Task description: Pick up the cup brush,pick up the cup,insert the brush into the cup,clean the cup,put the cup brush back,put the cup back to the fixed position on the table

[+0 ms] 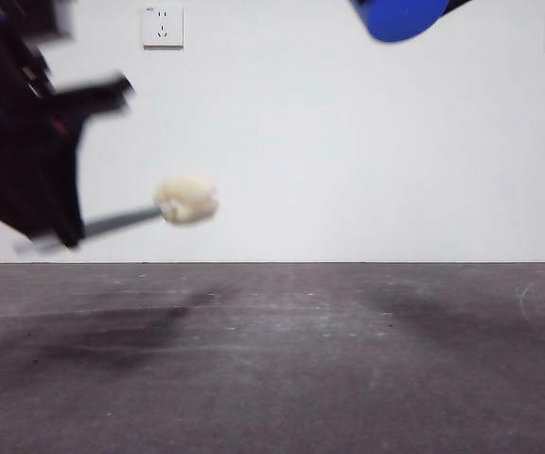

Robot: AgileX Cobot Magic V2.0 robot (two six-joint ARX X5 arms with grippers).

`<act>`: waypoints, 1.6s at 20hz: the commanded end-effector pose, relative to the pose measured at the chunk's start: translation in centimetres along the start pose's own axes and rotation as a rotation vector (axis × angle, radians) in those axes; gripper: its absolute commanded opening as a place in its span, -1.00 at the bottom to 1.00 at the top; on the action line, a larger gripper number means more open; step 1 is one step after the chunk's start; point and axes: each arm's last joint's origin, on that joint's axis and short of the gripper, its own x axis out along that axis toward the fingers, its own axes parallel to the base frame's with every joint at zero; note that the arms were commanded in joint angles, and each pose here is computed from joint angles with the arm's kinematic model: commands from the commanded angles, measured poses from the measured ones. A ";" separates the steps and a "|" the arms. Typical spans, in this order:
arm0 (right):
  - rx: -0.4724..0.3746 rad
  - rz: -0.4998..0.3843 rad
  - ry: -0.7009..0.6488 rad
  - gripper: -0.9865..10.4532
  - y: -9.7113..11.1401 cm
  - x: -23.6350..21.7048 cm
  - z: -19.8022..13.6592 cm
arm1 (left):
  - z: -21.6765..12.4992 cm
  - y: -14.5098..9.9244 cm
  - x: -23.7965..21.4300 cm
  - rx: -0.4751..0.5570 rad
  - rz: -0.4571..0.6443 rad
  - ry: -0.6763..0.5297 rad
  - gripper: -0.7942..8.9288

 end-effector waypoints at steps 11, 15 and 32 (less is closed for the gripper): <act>0.030 0.007 -0.032 -0.85 -0.9 -2.3 -0.1 | -0.4 -0.1 7.2 -0.087 0.126 0.057 -0.85; 0.030 0.007 -0.032 -0.85 -0.9 -2.3 -0.1 | -0.8 -0.1 8.4 -0.108 0.132 0.086 -0.85; 0.014 0.004 -0.058 -0.85 0.1 1.2 -2.2 | -0.2 -0.2 6.3 -0.045 0.023 0.090 0.08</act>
